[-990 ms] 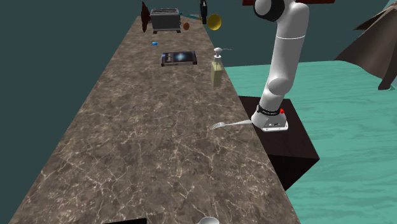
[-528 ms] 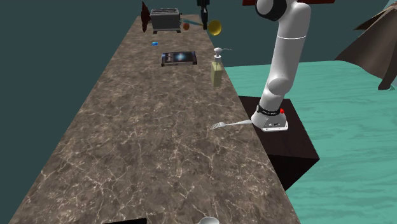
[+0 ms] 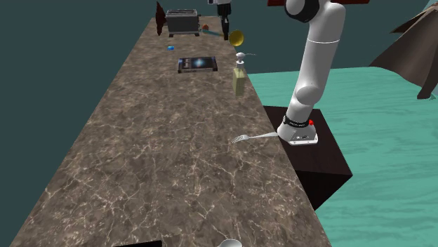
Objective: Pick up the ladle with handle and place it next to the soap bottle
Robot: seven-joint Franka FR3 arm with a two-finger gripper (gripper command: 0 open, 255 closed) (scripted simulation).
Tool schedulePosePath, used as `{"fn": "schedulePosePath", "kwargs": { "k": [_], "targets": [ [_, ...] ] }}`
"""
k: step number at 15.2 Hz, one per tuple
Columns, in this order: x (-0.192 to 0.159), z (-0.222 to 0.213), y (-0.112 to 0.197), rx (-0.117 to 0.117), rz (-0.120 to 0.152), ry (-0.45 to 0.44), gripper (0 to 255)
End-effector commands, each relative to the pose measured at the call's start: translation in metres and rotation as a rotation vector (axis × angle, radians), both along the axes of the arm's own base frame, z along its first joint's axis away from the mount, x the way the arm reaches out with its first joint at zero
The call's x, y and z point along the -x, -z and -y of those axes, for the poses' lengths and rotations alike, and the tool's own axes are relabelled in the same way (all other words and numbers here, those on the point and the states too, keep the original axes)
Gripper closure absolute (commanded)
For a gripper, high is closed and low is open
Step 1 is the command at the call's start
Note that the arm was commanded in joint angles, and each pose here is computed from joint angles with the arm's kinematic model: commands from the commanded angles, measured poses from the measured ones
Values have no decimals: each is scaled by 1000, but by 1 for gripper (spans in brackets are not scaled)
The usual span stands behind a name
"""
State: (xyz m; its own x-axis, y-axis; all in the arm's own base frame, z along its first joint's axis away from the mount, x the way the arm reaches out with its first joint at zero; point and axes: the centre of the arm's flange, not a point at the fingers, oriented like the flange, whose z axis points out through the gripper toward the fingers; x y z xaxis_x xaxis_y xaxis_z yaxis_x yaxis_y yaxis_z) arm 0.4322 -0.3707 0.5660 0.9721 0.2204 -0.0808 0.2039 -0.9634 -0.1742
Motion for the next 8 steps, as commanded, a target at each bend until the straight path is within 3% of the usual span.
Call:
{"fn": "schedulePosePath", "kwargs": {
  "k": [1,8],
  "targets": [
    [1,-1,11,0,0,0,255],
    [1,-1,48,0,0,0,255]
  ]
}}
